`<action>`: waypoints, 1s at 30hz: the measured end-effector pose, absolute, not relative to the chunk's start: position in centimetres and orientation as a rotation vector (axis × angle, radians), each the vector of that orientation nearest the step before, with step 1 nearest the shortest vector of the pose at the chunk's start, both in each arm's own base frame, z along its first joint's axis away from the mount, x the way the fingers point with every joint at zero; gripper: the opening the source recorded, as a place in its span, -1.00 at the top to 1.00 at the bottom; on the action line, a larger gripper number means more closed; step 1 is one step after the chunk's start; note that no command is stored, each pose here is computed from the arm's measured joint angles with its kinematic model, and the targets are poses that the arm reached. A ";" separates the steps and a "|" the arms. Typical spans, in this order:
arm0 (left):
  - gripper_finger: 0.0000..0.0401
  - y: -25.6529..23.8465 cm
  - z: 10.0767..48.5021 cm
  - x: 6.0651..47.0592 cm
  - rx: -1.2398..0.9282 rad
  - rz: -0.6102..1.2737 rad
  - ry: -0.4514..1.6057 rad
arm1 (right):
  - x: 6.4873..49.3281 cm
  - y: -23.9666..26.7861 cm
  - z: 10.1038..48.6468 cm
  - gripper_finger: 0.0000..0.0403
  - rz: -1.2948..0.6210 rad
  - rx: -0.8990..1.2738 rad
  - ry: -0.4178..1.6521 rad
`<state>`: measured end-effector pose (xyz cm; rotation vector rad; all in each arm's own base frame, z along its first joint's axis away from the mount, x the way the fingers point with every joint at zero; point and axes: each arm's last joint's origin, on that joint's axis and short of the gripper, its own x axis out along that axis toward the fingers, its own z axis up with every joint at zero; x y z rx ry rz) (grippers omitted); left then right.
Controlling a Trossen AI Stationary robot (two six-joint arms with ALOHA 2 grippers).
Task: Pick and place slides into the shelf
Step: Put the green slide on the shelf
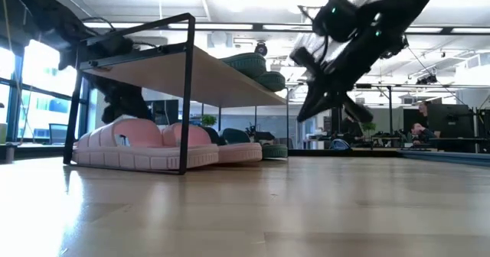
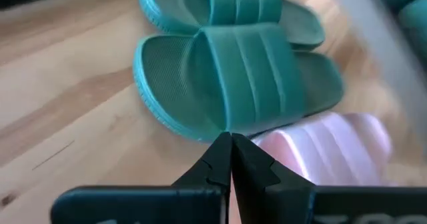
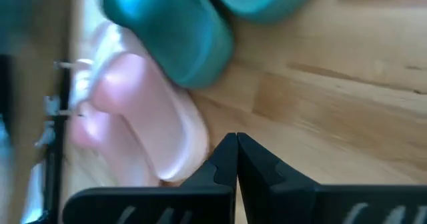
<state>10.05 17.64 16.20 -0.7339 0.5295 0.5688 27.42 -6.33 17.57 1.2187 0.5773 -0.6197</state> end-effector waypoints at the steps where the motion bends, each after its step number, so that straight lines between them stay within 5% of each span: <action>1: 1.00 17.8 15.8 10.3 -0.740 0.578 0.548 | 27.5 -6.4 17.1 1.00 -0.625 1.230 0.597; 11: 1.00 18.4 13.3 10.4 -0.815 0.719 0.678 | 28.1 -5.9 14.9 1.00 -0.525 1.233 0.689; 30: 1.00 18.4 13.5 10.4 -0.792 0.737 0.671 | 25.3 -7.2 12.1 1.00 -0.542 1.132 0.549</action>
